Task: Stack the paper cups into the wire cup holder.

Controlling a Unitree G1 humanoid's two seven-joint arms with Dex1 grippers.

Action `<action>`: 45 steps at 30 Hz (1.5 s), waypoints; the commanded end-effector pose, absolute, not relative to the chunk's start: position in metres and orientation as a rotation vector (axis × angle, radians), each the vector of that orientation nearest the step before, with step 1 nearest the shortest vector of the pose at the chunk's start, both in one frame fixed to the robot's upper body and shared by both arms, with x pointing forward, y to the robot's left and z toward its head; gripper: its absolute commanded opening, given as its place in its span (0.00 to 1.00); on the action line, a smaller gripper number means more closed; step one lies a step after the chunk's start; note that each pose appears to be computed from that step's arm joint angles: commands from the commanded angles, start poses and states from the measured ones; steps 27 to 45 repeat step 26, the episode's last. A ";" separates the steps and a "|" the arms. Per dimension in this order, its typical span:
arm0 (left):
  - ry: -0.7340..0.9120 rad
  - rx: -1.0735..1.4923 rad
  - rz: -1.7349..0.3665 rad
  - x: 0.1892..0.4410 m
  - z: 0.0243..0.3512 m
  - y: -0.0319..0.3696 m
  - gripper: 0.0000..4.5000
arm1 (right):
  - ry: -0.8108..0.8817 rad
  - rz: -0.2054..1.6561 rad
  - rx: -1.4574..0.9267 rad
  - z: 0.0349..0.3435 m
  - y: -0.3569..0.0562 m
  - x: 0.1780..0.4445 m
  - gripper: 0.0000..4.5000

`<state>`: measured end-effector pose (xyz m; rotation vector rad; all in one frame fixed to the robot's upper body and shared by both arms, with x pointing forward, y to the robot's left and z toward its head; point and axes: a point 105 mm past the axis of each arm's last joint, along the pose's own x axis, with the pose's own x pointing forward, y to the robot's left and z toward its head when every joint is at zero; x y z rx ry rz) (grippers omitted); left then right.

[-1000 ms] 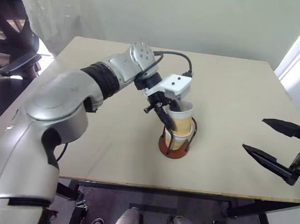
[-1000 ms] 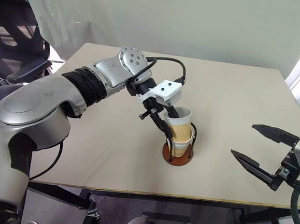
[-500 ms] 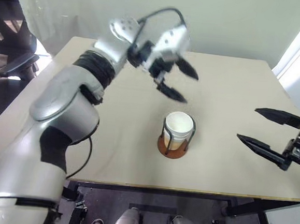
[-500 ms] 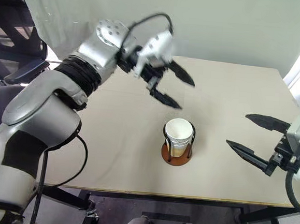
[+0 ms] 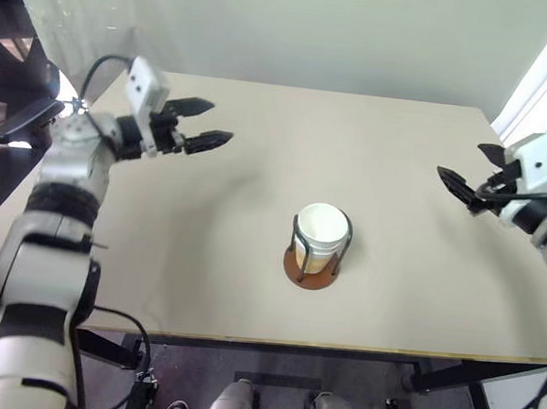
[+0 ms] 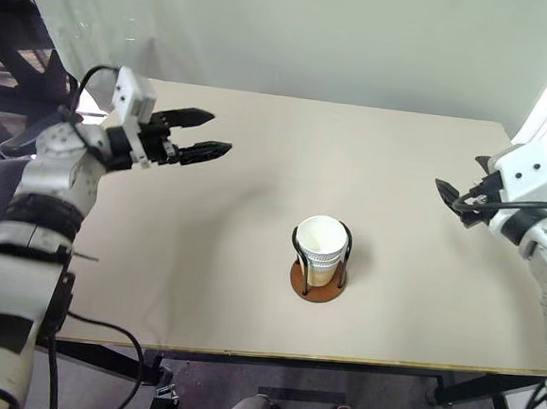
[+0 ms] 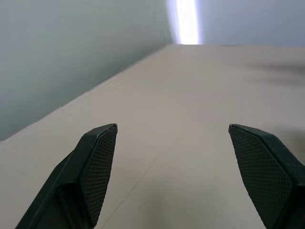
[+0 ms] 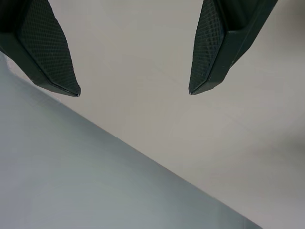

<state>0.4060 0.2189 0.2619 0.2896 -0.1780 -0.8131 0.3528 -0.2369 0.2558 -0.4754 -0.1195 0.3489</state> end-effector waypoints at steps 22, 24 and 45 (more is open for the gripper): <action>-0.249 0.033 -0.039 0.302 0.204 0.305 0.89 | -0.235 0.299 -0.250 0.218 -0.184 0.421 0.84; -0.257 0.028 -0.026 0.302 0.203 0.304 0.89 | -0.233 0.301 -0.240 0.213 -0.181 0.423 0.84; -0.260 0.026 -0.023 0.303 0.202 0.302 0.89 | -0.238 0.303 -0.235 0.212 -0.178 0.424 0.84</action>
